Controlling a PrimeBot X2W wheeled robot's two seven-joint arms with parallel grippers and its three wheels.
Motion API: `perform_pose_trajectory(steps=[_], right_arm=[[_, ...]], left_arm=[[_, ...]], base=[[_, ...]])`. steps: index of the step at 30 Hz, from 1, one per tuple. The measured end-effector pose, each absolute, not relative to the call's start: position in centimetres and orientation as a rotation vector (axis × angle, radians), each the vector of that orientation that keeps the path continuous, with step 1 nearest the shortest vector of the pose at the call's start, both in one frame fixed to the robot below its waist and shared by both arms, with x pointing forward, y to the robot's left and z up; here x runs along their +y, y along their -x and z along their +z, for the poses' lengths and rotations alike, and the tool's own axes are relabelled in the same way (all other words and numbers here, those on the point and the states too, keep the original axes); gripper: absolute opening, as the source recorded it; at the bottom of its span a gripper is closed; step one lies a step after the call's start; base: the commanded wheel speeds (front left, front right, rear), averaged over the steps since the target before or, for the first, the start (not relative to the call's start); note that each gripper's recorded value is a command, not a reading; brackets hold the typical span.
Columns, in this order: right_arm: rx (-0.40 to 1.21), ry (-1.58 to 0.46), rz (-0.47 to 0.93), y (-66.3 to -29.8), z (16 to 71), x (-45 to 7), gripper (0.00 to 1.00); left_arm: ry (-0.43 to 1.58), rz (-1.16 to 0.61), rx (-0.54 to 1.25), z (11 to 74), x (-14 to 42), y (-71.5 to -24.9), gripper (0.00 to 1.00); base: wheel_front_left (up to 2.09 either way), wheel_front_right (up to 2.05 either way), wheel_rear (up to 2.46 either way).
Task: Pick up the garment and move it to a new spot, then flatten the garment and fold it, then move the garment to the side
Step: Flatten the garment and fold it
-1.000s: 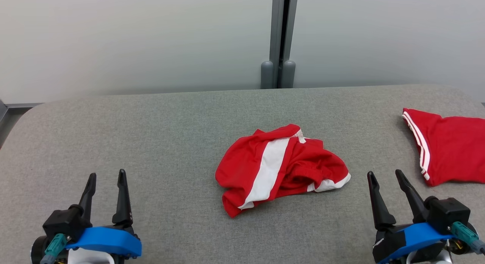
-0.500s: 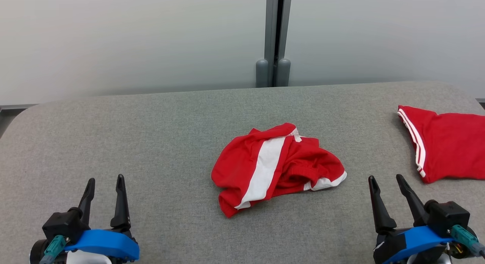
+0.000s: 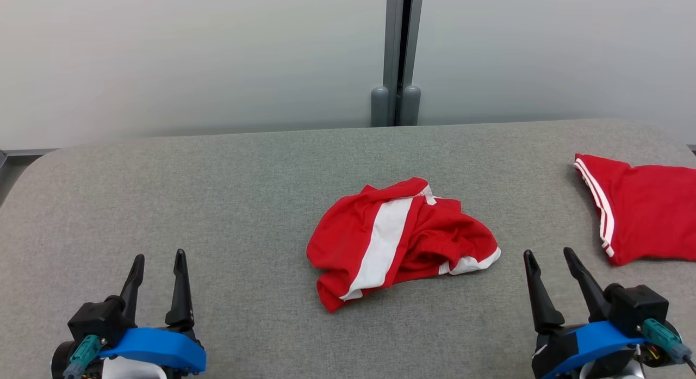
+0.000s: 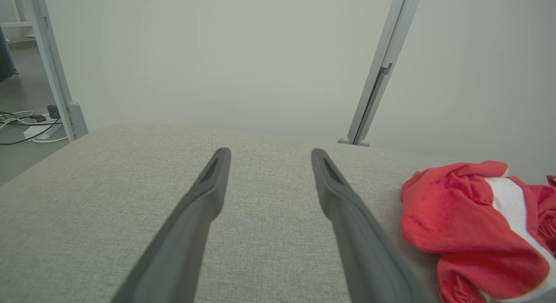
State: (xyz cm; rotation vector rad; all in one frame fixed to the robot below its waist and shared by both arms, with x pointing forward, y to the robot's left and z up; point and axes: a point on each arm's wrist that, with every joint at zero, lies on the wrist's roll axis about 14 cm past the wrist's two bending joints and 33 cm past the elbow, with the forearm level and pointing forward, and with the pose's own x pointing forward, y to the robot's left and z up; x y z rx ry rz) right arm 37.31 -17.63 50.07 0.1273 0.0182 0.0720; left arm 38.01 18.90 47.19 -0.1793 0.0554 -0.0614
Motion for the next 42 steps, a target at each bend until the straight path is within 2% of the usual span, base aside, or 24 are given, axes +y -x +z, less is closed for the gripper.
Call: perform_pose_trajectory(steps=[4, 9, 17, 26, 37, 38, 39, 40, 42], right_arm=[[0.048, -0.124, 0.102, -37.7, 49.7, -16.6, 1.0], [0.093, -0.109, 0.208, -40.8, 51.5, -13.3, 1.0], [0.386, -0.03, 0.329, -46.5, 50.0, -10.4, 1.0], [0.619, 0.038, 0.408, -51.6, 46.9, -8.7, 1.0], [0.872, 0.068, 0.544, -50.7, 41.0, -5.1, 1.0], [0.886, 0.067, 0.558, -50.4, 40.7, -4.7, 0.77], [0.9, 0.068, 0.574, -50.0, 40.6, -4.4, 0.25], [0.907, 0.067, 0.592, -49.7, 40.6, -4.0, 0.0], [0.904, 0.066, 0.617, -49.4, 40.9, -3.7, 0.0]], left_arm=[[0.181, -0.058, 0.056, 47.2, 19.0, -38.1, 1.0], [0.182, -0.056, 0.051, 47.2, 19.0, -38.6, 1.0], [0.179, -0.052, 0.038, 47.5, 19.3, -39.8, 1.0], [0.171, -0.014, 0.035, 47.4, 20.7, -40.6, 1.0], [0.156, 0.059, 0.06, 46.4, 23.3, -39.8, 1.0], [0.156, 0.061, 0.06, 46.5, 23.3, -39.8, 1.0], [0.157, 0.062, 0.058, 46.5, 23.4, -39.7, 1.0], [0.155, 0.063, 0.057, 46.5, 23.4, -39.7, 1.0], [0.155, 0.064, 0.055, 46.6, 23.4, -39.7, 1.0]], base=[[0.0, 0.0, 0.0], [0.0, 0.0, 0.0], [0.0, 0.0, 0.0], [0.0, 0.0, 0.0], [0.0, 0.0, 0.0], [0.0, 0.0, 0.0], [0.0, 0.0, 0.0], [0.0, 0.0, 0.0], [0.0, 0.0, 0.0]])
